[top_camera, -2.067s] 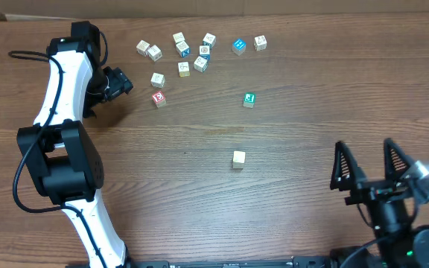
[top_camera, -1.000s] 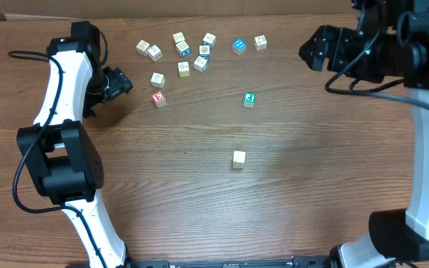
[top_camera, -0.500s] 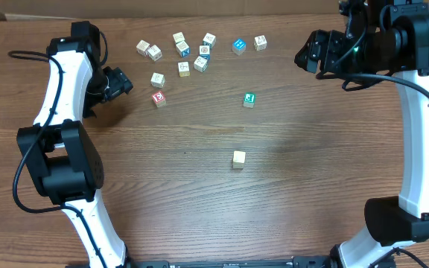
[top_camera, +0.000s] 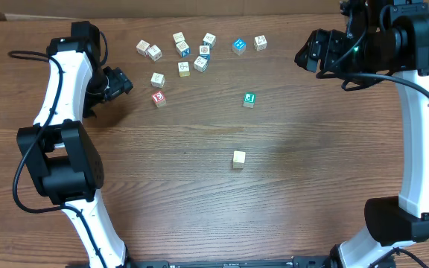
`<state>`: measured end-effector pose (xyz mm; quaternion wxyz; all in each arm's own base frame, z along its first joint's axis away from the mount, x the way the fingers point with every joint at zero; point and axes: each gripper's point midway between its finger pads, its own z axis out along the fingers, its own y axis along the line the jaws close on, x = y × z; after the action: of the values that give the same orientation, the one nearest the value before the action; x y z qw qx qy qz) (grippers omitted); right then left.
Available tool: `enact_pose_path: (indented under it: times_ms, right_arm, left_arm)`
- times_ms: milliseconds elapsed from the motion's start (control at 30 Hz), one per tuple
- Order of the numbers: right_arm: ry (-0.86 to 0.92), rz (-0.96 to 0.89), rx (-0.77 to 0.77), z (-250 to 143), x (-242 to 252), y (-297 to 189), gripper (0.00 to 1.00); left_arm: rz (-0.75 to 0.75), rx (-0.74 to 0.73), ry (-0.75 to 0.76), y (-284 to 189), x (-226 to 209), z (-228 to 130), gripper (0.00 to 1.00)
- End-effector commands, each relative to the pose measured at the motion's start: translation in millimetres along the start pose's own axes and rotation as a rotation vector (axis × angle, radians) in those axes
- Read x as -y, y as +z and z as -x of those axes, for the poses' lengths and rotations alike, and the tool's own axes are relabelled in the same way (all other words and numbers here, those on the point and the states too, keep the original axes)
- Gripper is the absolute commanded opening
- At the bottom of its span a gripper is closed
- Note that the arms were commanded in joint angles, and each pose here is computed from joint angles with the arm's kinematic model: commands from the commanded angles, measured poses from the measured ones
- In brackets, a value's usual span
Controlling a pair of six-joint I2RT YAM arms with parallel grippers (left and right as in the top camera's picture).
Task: Form a tower
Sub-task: 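Raise the right arm and swing its gripper over the blocks, then move the right gripper down over the X-on-4 stack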
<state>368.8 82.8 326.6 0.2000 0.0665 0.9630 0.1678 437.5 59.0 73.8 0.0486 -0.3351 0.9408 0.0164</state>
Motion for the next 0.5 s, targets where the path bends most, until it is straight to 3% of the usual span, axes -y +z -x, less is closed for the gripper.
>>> enact_pose_path:
  times_ms: [0, 467]
  right_arm:
    - [0.003, -0.01, -0.011, -3, 1, 4, 0.88]
    - [0.043, -0.04, -0.158, -32, 16, 111, 0.87]
  left_arm:
    - [-0.015, 0.039, 0.017, -16, 2, 5, 1.0]
    - [-0.015, 0.039, 0.017, -16, 2, 5, 1.0]
